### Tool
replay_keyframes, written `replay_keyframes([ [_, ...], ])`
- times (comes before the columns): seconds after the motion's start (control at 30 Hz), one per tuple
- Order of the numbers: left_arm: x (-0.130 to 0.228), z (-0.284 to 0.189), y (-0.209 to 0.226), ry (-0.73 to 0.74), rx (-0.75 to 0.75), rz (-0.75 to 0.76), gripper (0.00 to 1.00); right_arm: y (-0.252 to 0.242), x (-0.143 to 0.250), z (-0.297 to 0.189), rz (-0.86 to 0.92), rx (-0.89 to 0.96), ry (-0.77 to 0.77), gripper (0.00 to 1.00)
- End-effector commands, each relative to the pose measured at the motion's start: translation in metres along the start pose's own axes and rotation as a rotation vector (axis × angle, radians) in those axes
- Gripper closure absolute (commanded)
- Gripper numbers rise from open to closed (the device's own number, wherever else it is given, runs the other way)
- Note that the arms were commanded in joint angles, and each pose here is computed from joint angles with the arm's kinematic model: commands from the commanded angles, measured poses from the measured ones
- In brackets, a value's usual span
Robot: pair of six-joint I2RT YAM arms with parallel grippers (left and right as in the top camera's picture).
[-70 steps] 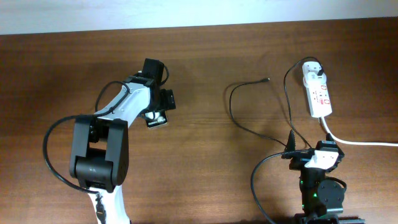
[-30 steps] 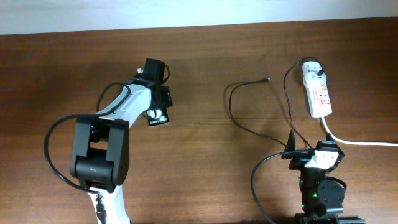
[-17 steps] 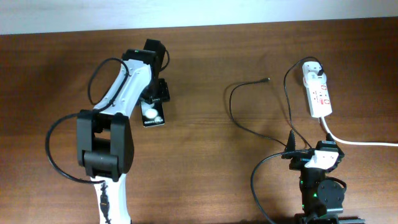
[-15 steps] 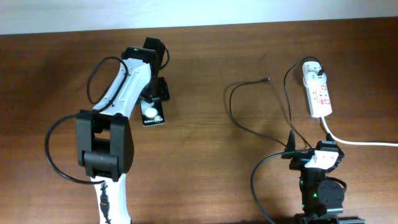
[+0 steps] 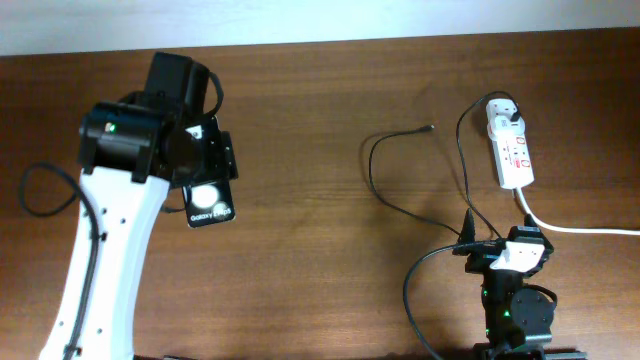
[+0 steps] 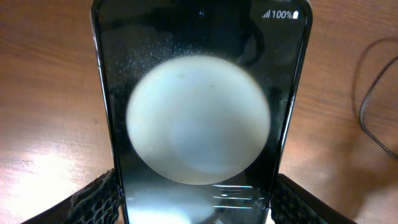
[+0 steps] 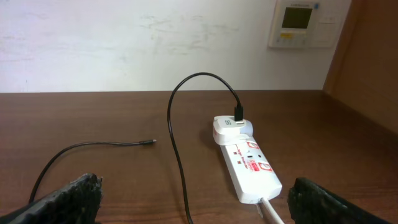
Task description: Plug charger to phone and switch on socket
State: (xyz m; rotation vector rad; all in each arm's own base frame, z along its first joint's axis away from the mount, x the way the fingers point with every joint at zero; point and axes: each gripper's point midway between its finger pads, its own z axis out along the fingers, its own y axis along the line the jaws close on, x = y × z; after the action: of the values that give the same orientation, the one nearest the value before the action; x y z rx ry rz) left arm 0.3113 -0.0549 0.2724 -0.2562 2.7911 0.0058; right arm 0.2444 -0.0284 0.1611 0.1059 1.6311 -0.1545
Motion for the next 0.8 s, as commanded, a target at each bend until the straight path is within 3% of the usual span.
replay_keyframes([
  [0.0, 0.013, -0.021, 0.001, -0.004, 0.047, 0.007, 0.42, -0.002, 0.003, 0.000, 0.008, 0.009, 0.006, 0.01],
  [0.2, 0.035, 0.011, -0.016, 0.073, 0.083, 0.027, 0.42, -0.002, 0.003, 0.000, 0.008, 0.009, 0.006, 0.01],
  [0.4, 0.075, 0.095, -0.062, 0.236, 0.325, 0.019, 0.42, -0.002, 0.003, 0.000, 0.008, 0.009, 0.006, 0.01],
  [0.67, 0.093, 0.072, -0.117, 0.363, 0.690, -0.011, 0.41, -0.002, 0.003, 0.000, 0.008, 0.009, 0.006, 0.01],
  [0.77, 0.090, 0.068, -0.122, 0.364, 0.728, -0.021, 0.43, -0.002, 0.003, 0.000, 0.008, 0.009, 0.006, 0.01],
])
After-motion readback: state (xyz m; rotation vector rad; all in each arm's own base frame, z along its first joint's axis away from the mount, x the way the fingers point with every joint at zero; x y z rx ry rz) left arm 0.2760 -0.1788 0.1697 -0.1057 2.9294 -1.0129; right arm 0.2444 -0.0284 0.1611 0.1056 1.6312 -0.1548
